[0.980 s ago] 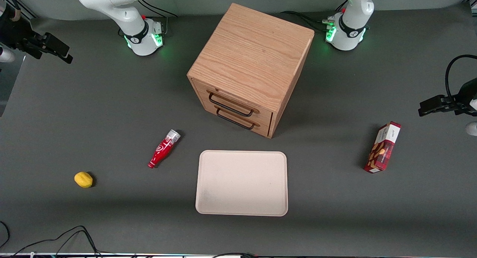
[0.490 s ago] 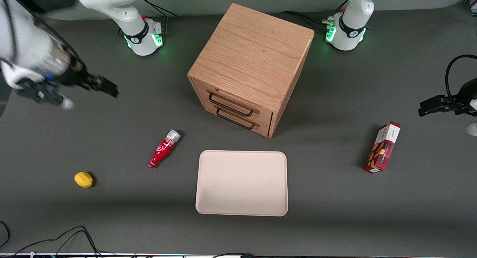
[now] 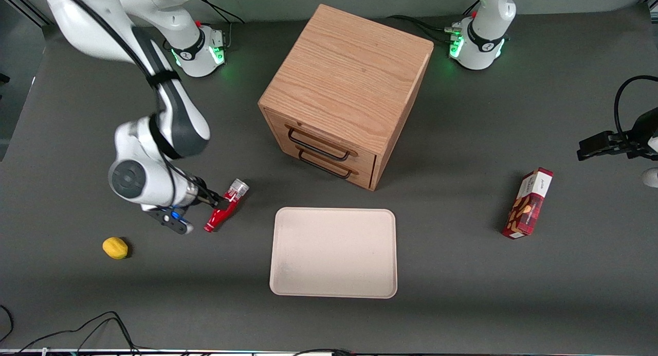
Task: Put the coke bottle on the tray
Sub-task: 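Close the right gripper around the bottle's body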
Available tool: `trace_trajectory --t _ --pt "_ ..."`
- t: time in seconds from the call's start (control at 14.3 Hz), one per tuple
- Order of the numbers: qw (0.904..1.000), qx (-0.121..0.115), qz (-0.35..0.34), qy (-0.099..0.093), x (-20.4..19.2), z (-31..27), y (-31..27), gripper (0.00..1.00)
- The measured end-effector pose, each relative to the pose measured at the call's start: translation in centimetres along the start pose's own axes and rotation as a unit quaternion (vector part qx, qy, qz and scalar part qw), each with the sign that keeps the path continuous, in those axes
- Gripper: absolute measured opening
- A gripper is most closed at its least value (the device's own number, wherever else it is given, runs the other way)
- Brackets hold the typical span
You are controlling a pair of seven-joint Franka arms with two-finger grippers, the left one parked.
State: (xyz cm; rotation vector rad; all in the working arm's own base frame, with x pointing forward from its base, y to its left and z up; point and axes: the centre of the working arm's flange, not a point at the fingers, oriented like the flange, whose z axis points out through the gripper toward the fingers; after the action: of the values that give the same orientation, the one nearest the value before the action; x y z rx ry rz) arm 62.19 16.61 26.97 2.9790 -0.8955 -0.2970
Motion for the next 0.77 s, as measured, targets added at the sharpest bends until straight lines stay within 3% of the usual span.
trace_trajectory --t 0.35,0.77 --pt "0.9992 0.021 0.030 0.018 1.2 4.4 -0.6 1.00" --pt "0.9991 0.018 0.034 0.019 0.2 8.4 1.0 1.00"
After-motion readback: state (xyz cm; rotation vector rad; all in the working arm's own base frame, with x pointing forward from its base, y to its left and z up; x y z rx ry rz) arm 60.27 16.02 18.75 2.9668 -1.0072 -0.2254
